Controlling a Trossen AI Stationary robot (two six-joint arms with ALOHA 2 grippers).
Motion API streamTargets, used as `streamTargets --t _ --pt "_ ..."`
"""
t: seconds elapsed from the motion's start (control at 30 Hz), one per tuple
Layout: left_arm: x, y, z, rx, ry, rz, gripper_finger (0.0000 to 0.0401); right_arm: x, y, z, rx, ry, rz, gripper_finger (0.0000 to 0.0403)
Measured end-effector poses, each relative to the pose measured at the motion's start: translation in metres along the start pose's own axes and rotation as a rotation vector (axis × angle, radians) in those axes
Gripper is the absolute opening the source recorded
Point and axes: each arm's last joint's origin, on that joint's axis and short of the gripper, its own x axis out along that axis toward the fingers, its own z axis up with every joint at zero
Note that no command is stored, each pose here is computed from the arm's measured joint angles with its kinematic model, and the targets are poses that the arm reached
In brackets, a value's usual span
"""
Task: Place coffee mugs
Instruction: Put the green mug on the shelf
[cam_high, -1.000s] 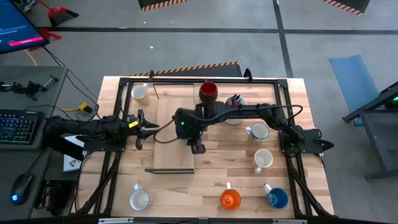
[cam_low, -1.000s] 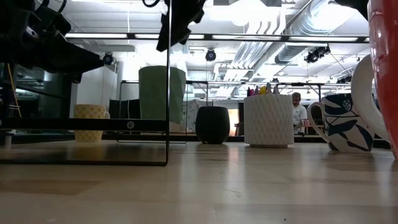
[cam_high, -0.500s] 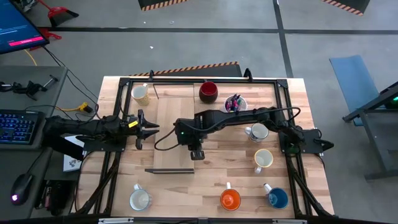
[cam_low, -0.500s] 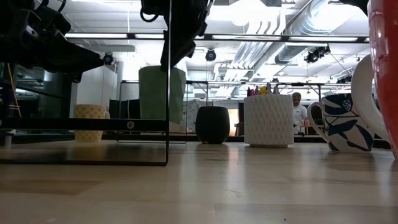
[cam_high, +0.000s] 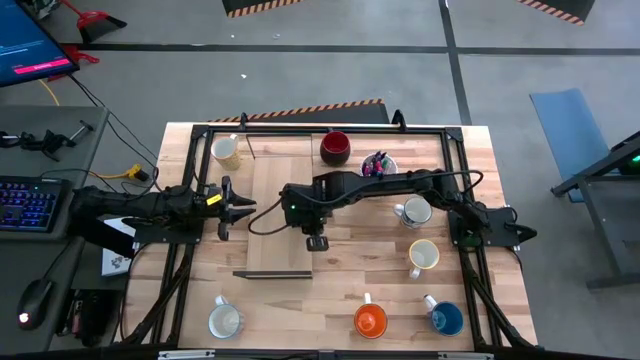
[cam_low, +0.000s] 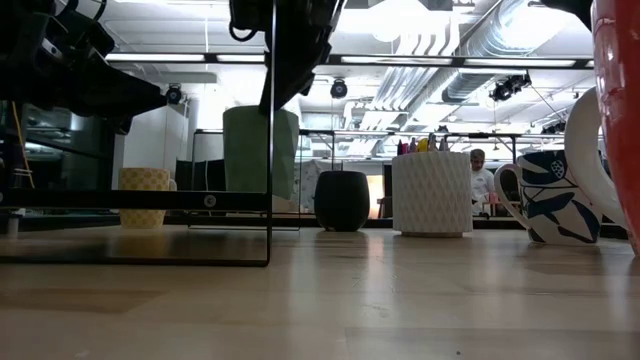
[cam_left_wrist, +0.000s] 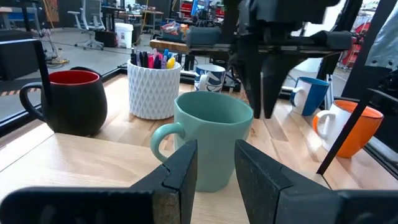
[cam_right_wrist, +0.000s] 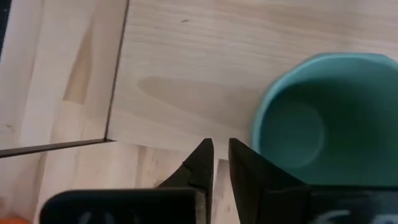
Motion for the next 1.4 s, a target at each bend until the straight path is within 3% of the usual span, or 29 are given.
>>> streamTargets --t 0.47,1.1,1.33,1.4 --pt "0.0 0.0 0.0 0.0 0.0 0.0 0.0097 -0.004 -0.022 -0.002 -0.013 -0.01 -0.027 0.0028" --pt "0.0 0.0 0.0 0.001 0.0 0.0 0.0097 -0.014 -0.077 -0.008 0.039 -0.049 -0.129 0.0028" --pt "0.0 0.0 0.0 0.002 0.0 0.0 0.0097 -0.014 -0.074 -0.004 0.007 -0.123 0.033 0.0028" --pt "0.0 0.0 0.0 0.001 0.0 0.0 0.0097 -0.014 -0.07 0.0 -0.02 -0.154 0.033 0.0028"
